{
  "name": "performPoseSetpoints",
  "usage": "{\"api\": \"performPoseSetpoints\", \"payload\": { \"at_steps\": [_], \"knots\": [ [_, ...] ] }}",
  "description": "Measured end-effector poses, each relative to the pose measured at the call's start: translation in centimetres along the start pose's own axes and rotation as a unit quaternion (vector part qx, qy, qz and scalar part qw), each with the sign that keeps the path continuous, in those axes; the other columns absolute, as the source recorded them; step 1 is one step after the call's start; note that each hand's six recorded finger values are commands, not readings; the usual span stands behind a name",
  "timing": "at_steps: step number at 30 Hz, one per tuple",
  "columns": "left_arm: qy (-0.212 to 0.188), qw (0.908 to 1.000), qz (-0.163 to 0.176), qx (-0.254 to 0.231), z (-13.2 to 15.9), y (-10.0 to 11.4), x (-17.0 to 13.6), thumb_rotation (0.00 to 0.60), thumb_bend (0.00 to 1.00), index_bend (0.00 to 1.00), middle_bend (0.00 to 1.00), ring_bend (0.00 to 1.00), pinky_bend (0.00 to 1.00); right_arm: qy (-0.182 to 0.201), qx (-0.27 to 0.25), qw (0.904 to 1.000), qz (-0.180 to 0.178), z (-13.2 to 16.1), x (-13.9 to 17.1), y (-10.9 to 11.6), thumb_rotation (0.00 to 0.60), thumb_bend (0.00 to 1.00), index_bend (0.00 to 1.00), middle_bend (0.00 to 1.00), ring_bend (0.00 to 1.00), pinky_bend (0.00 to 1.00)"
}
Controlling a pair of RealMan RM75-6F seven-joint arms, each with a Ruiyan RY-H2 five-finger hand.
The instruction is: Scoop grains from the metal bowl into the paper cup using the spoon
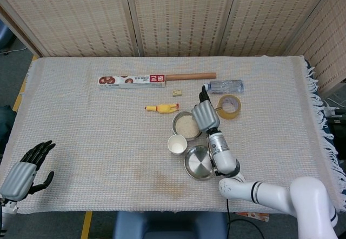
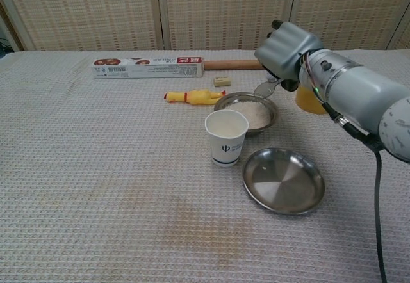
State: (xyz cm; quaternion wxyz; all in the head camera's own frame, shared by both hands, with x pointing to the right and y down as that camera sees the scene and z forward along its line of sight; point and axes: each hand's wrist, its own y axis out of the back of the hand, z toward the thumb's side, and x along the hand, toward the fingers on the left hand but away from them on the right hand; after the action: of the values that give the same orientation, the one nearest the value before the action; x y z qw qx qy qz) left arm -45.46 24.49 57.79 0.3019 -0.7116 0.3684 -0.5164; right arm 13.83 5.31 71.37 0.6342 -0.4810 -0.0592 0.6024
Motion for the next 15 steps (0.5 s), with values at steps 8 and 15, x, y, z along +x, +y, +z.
{"api": "performPoseSetpoints", "payload": {
  "at_steps": [8,15],
  "knots": [
    [-0.001,1.0,-0.004,0.0,0.1,-0.2,0.0,0.6,0.47,0.0,0.0,0.0,0.13,0.017,0.014,0.9997,0.007,1.7,-0.4,-0.2,0.6,0.35,0.82,0.56,0.14,0.05],
    [0.002,1.0,-0.006,-0.002,-0.2,-0.2,0.2,0.6,0.47,0.0,0.0,0.0,0.13,0.029,0.022,0.9993,0.012,2.9,-0.4,-0.2,0.6,0.35,0.82,0.56,0.14,0.05]
  ]
}}
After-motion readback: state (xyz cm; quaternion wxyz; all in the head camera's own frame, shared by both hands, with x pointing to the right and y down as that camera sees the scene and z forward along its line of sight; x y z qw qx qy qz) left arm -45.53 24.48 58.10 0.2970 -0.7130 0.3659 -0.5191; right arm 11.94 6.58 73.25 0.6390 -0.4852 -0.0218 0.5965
